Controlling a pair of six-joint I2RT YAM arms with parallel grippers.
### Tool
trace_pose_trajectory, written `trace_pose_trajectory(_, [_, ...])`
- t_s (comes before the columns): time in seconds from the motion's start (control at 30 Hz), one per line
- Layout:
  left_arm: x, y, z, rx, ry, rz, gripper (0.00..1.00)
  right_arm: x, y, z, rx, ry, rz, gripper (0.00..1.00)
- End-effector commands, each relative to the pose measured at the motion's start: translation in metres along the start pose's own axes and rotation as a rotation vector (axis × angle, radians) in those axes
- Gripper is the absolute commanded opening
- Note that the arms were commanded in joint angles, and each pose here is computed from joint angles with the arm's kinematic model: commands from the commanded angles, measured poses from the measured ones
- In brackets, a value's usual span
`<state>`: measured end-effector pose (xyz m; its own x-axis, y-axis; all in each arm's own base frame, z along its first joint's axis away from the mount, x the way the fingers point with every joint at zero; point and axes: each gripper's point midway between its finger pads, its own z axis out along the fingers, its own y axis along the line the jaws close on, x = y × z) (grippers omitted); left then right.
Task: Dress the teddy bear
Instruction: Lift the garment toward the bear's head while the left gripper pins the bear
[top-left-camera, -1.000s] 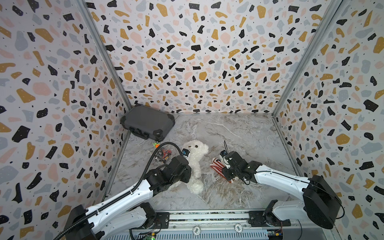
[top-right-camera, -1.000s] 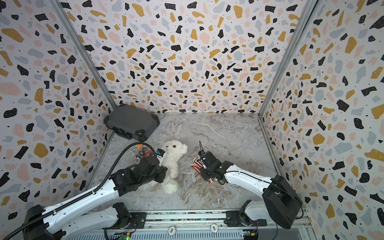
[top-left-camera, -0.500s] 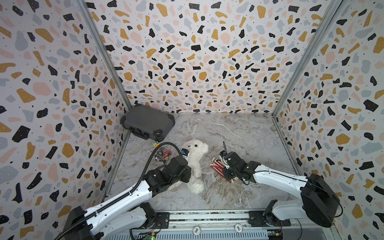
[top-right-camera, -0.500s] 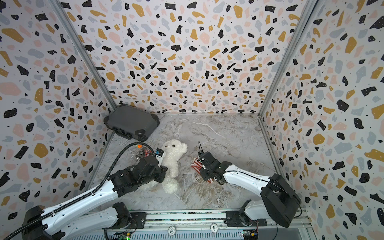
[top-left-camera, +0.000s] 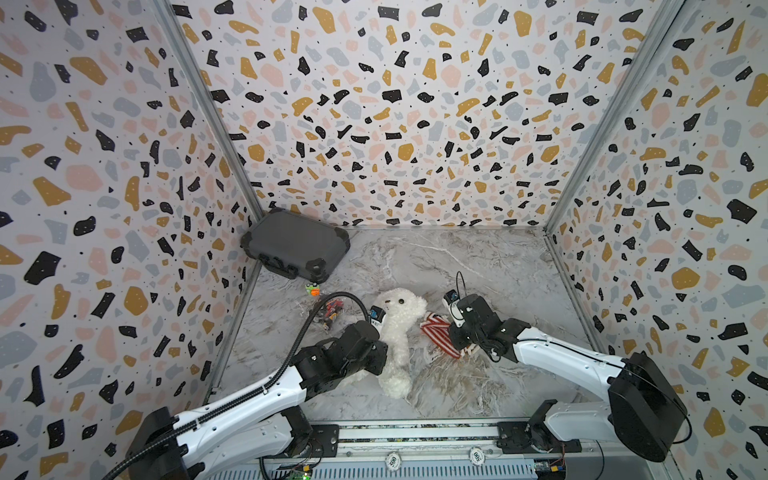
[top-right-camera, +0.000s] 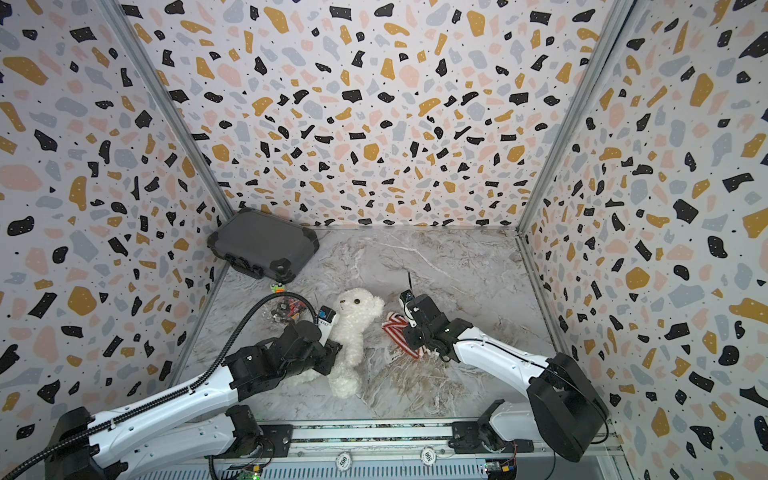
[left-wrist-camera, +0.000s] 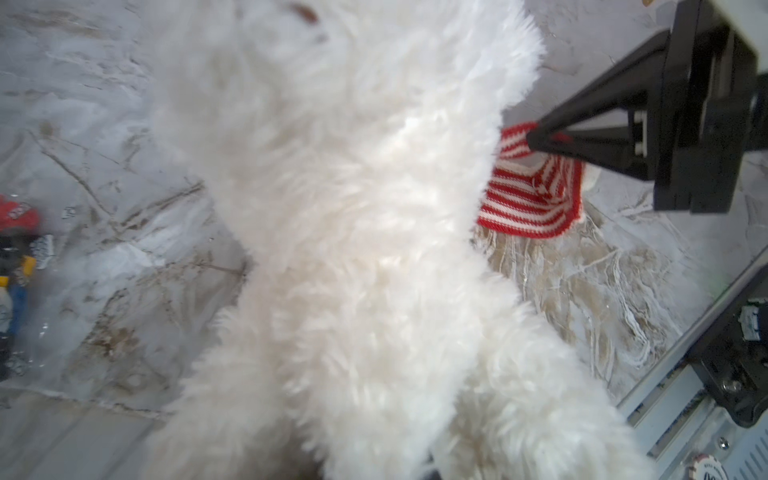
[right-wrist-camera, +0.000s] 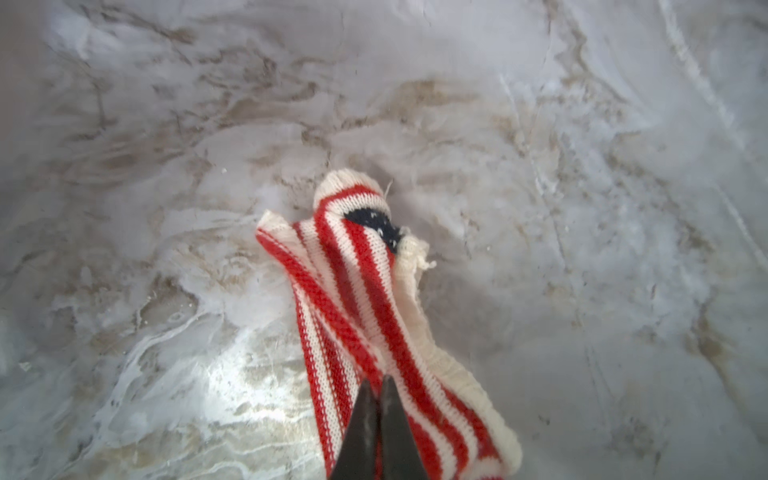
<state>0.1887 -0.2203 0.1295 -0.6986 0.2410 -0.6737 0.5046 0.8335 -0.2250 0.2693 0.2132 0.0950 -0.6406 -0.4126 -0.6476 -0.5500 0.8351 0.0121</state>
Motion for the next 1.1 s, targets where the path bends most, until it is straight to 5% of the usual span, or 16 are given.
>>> trace_pose_trajectory(0.0, [-0.014, -0.023, -0.001, 0.087, -0.065, 0.031, 0.00, -0.026, 0.002, -0.011, -0.036, -0.111, -0.053, 0.02])
trace_pose_trajectory(0.53, [0.021, -0.079, 0.016, 0.256, 0.032, 0.205, 0.00, -0.056, -0.003, -0.017, -0.026, -0.262, -0.161, 0.00])
trace_pose_trajectory(1.07, [0.038, -0.074, 0.029, 0.232, 0.073, 0.236, 0.00, -0.067, 0.031, -0.049, -0.161, -0.423, -0.246, 0.00])
